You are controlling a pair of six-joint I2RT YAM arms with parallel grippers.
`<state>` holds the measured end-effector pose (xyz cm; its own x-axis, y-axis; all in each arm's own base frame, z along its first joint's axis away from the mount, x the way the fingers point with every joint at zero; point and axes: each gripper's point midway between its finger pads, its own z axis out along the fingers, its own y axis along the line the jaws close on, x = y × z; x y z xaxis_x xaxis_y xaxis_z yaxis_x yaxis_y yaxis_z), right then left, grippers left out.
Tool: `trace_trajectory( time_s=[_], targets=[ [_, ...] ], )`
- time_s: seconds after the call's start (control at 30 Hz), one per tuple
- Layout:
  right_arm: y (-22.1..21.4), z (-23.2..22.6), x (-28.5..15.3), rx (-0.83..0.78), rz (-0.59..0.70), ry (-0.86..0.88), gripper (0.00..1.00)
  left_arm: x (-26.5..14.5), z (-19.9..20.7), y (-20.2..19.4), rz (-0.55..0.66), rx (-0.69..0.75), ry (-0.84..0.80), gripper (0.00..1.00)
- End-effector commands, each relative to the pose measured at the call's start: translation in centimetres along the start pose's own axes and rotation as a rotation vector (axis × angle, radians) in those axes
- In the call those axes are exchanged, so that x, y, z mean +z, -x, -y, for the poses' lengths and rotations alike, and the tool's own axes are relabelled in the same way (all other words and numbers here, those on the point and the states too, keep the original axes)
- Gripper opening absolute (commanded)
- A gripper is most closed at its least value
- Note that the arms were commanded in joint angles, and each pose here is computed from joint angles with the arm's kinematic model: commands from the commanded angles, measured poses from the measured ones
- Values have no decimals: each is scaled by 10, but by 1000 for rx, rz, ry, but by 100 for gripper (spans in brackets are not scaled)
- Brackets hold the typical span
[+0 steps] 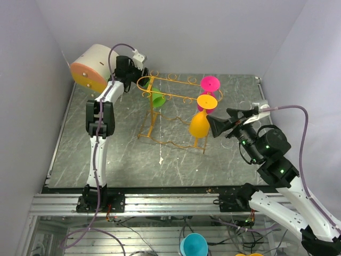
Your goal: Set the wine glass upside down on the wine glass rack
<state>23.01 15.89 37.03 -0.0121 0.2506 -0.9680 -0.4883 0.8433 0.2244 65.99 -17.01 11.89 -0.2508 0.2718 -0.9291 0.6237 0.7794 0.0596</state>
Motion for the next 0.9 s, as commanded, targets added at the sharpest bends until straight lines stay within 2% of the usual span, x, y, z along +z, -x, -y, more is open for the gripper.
trace_trajectory(
  time_s=[0.0, 0.43, 0.6, 0.73, 0.8, 0.87],
  targets=[
    [28, 0, -16, 30, 67, -5, 100, 13, 14, 16, 74, 77, -78, 73],
    [28, 11, -15, 8, 62, -62, 100, 30, 11, 0, 84, 146, -84, 70],
    [28, 8, -8, 2, 55, -54, 100, 39, 9, -8, 80, 139, -84, 64],
    [32, 7, -6, 1, 64, -51, 100, 44, 9, -14, 75, 143, -79, 62],
    [33, 7, -6, 0, 69, -51, 100, 46, 9, -17, 71, 147, -75, 59],
    [33, 7, -6, -1, 68, -52, 100, 49, 9, -20, 66, 149, -65, 41]
  ],
)
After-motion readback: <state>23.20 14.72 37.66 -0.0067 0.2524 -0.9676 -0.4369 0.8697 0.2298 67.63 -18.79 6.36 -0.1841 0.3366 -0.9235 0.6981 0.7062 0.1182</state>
